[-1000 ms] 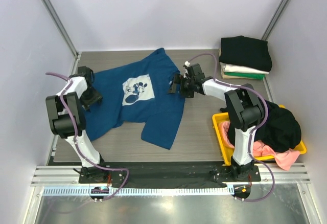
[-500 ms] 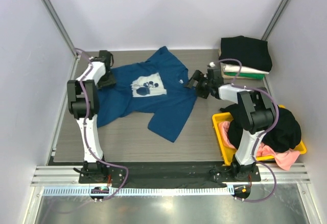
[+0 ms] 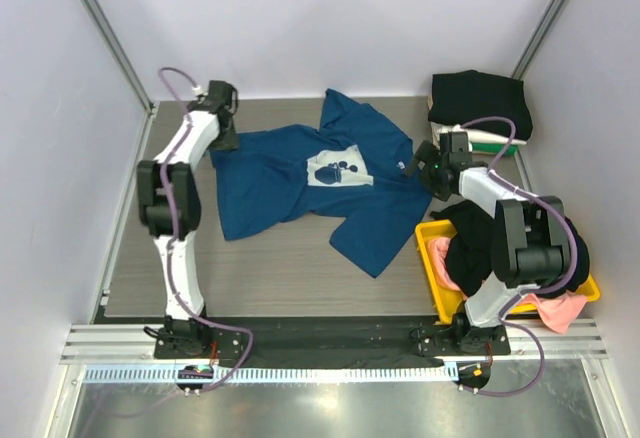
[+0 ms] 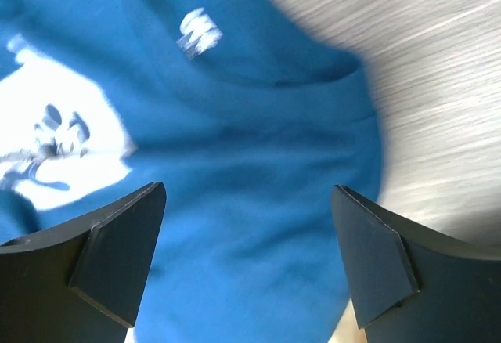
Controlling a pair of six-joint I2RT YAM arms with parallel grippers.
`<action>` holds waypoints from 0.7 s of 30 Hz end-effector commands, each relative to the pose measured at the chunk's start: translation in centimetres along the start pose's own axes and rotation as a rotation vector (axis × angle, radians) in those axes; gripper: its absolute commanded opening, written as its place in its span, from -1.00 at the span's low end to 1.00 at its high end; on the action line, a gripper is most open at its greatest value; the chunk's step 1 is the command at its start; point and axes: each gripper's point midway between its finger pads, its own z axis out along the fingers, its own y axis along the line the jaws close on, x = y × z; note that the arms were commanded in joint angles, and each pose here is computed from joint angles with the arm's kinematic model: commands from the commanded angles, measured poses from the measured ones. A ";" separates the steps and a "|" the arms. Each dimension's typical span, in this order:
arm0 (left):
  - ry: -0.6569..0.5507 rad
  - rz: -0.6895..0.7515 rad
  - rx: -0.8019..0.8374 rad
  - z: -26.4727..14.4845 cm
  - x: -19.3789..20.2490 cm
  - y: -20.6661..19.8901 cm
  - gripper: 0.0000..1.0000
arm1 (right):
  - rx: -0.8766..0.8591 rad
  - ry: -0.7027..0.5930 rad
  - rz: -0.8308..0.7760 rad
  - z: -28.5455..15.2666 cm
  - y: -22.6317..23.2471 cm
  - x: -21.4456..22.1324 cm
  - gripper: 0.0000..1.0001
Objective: Fold and stack the t-shirts
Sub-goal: Flatten the tshirt out, then fold the tshirt
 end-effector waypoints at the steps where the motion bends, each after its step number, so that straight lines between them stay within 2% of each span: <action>1: -0.074 -0.228 -0.032 -8.1 -0.3 5.4 0.29 | -0.100 -0.063 -0.136 -4.2 5.3 -2.2 0.86; 4: -0.089 -0.371 0.062 -12.1 2.5 5.8 0.29 | -0.076 -0.088 -0.229 -6.6 7.7 -1.2 0.89; 5: -0.002 -0.363 0.054 -10.9 6.9 5.8 0.30 | -0.083 -0.110 -0.236 -8.0 8.3 -1.2 0.91; 7: 0.011 -0.436 0.116 -12.3 9.4 5.5 0.30 | -0.069 -0.087 -0.248 -9.0 8.1 0.6 0.92; 8: 0.033 -0.451 0.133 -12.2 10.9 5.3 0.30 | -0.089 -0.093 -0.240 -10.1 8.3 1.0 0.92; 9: 0.077 -0.457 0.135 -11.3 14.1 5.2 0.30 | -0.095 -0.076 -0.226 -10.4 8.2 1.8 0.92; 11: 0.064 -0.507 0.235 -11.6 15.1 3.8 0.30 | -0.114 -0.039 -0.224 -11.4 7.4 4.0 0.92; 13: 0.136 -0.518 0.246 -10.3 18.9 3.3 0.30 | -0.133 -0.002 -0.225 -11.9 6.7 6.2 0.92; 21: 0.208 -0.576 0.271 -8.0 22.2 1.8 0.29 | -0.143 0.118 -0.252 -12.5 4.0 11.7 0.93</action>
